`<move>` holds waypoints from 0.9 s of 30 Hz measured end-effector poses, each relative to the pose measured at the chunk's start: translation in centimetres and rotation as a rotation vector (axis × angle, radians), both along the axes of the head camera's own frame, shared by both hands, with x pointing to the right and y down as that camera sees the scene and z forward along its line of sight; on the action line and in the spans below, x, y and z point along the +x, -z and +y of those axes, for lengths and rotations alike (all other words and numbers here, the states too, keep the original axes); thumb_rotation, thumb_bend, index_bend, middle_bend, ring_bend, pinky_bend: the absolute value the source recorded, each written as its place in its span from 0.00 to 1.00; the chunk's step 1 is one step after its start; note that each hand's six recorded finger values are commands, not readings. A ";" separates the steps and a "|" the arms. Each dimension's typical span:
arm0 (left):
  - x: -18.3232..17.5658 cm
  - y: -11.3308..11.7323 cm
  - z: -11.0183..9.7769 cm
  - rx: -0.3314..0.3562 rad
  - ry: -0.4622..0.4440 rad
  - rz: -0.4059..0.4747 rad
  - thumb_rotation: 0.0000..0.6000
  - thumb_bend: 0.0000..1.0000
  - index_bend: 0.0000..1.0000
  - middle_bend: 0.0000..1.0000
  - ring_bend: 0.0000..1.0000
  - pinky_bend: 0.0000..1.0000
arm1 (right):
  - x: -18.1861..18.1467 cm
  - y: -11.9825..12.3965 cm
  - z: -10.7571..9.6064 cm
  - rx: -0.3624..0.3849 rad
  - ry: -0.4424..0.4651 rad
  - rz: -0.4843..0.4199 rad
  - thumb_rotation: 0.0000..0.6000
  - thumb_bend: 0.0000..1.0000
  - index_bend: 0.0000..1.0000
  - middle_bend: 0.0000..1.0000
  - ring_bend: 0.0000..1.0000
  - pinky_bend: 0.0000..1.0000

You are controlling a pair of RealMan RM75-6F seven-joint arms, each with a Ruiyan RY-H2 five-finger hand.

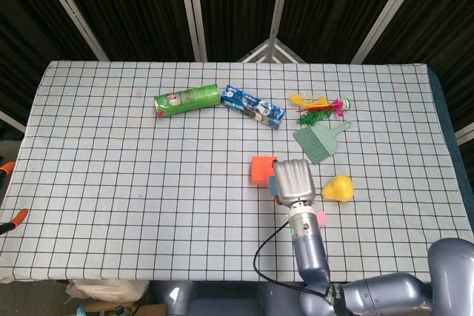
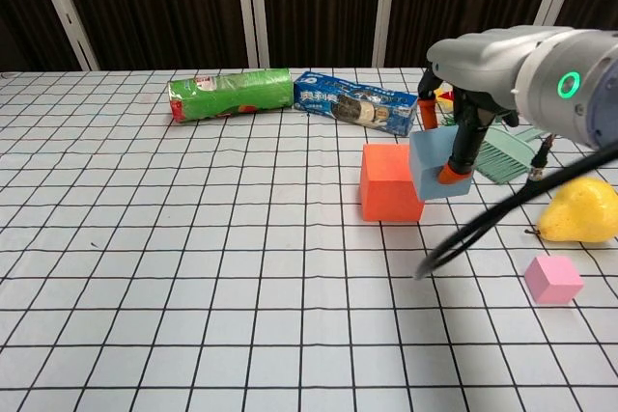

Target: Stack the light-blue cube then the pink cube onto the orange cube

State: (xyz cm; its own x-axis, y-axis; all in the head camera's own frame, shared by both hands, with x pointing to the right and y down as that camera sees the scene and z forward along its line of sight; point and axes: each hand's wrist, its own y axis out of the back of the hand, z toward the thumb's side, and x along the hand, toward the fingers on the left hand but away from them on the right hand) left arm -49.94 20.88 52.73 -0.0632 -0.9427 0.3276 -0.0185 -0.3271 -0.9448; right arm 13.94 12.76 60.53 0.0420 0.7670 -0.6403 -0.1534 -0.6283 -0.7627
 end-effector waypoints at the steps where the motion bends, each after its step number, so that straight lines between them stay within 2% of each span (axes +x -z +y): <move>1: -0.1 0.0 -0.1 0.001 0.003 0.000 1.00 0.24 0.13 0.06 0.02 0.18 | 0.0 -0.1 -0.2 -0.003 0.003 0.014 1.00 0.47 0.60 0.97 0.90 0.67; 6: -0.4 -0.2 -0.2 -0.003 0.017 -0.013 1.00 0.24 0.13 0.06 0.02 0.18 | 0.1 1.2 -2.1 0.030 -0.007 0.024 1.00 0.47 0.60 0.97 0.90 0.67; 15: -0.2 0.1 0.3 0.003 0.014 -0.029 1.00 0.24 0.13 0.06 0.02 0.18 | -1.2 3.1 -3.2 0.055 0.013 -0.009 1.00 0.47 0.60 0.97 0.90 0.67; 27: -0.6 0.7 0.7 0.016 0.029 -0.026 1.00 0.24 0.13 0.06 0.02 0.18 | -3.7 2.2 -3.5 0.007 0.029 -0.025 1.00 0.47 0.60 0.97 0.90 0.67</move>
